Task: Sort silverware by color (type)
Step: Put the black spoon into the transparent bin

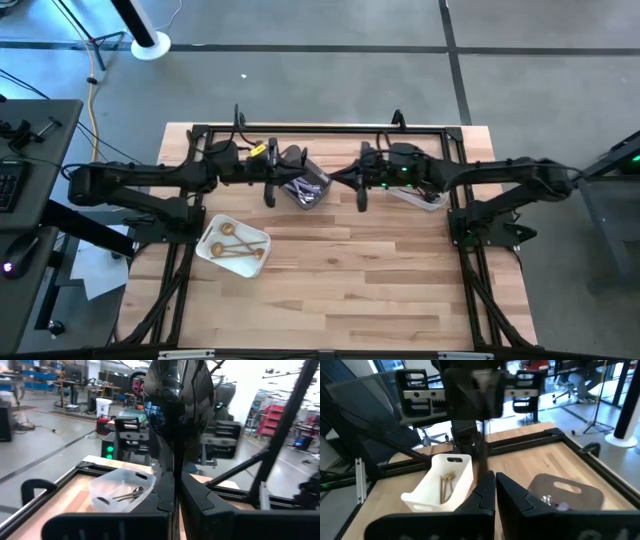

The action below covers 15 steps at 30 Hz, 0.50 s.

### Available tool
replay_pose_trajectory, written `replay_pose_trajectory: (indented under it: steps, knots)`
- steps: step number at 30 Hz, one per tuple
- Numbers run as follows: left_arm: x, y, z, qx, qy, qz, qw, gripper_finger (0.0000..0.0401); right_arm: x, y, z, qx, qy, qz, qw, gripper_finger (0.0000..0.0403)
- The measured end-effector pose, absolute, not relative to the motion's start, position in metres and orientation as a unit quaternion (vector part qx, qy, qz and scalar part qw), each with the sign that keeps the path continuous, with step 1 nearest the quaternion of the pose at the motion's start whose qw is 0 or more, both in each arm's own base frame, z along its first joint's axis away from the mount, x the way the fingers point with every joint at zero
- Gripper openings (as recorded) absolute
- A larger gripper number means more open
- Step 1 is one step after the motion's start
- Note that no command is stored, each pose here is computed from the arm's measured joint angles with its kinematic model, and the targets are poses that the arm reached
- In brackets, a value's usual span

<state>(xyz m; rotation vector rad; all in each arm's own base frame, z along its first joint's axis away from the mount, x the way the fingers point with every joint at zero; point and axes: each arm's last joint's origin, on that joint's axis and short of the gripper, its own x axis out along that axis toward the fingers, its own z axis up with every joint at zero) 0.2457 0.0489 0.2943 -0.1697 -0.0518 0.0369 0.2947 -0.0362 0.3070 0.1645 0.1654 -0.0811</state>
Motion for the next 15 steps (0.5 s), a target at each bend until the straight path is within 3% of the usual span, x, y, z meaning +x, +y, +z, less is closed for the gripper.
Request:
replay_pose_trajectory:
  steps: [6,10,15]
  knots:
    - [0.264,0.056,0.291,-0.088,-0.012,0.074,0.993,0.0001,0.325,-0.041,0.305,0.090,0.143,-0.047,0.985,0.0027]
    - [0.274,0.061,0.292,-0.086,-0.013,0.114,0.990,0.0001,0.335,-0.044,0.298,0.100,0.191,-0.091,0.972,0.0095]
    - [0.283,0.063,0.291,-0.086,-0.008,0.147,0.985,0.0001,0.339,-0.050,0.297,0.110,0.182,-0.180,0.960,0.0187]
